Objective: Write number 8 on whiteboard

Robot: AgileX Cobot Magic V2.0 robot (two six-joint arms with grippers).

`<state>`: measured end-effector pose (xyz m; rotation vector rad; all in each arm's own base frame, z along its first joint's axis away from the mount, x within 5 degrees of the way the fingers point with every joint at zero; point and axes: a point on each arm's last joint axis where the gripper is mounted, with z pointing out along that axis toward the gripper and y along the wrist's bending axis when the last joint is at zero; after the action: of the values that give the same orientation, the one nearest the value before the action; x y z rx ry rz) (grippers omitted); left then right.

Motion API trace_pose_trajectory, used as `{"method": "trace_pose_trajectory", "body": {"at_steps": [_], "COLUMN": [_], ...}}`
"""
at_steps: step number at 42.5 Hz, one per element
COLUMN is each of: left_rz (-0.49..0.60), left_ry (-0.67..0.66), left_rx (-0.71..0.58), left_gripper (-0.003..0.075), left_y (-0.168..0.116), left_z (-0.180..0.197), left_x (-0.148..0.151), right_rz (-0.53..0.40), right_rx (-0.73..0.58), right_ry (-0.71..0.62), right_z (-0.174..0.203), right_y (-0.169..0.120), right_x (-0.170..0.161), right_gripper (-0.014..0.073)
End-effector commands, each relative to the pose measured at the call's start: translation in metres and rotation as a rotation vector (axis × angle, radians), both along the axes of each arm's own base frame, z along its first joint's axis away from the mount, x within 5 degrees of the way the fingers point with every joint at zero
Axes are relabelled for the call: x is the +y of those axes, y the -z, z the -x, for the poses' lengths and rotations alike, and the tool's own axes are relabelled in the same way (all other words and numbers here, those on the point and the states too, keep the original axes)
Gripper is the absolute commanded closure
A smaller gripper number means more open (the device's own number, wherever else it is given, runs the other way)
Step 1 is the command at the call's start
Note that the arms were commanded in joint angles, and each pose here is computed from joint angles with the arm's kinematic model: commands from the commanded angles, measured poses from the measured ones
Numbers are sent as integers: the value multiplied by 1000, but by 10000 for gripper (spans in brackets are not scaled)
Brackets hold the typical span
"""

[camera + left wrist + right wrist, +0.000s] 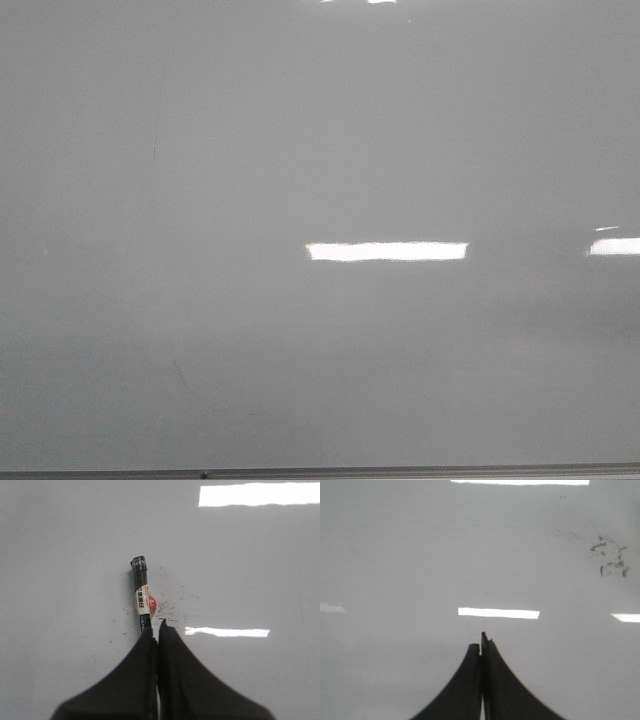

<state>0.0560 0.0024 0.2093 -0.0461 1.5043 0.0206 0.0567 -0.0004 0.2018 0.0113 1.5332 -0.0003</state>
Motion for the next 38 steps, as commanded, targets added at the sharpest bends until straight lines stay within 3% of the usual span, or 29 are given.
{"method": "trace_pose_trajectory", "body": {"at_steps": [1,38], "left_rz": [9,8], "left_ry": [-3,-4], "left_rx": [-82,-97], "left_gripper": [741,741], "left_y": [-4,-5], "left_z": [1,1], "left_x": [0,0], "right_rz": [11,11], "right_rx": [-103,-139], "right_ry": [5,6], "right_z": [2,3], "right_y": [-9,-13], "right_x": [0,0], "right_gripper": [664,664]}}
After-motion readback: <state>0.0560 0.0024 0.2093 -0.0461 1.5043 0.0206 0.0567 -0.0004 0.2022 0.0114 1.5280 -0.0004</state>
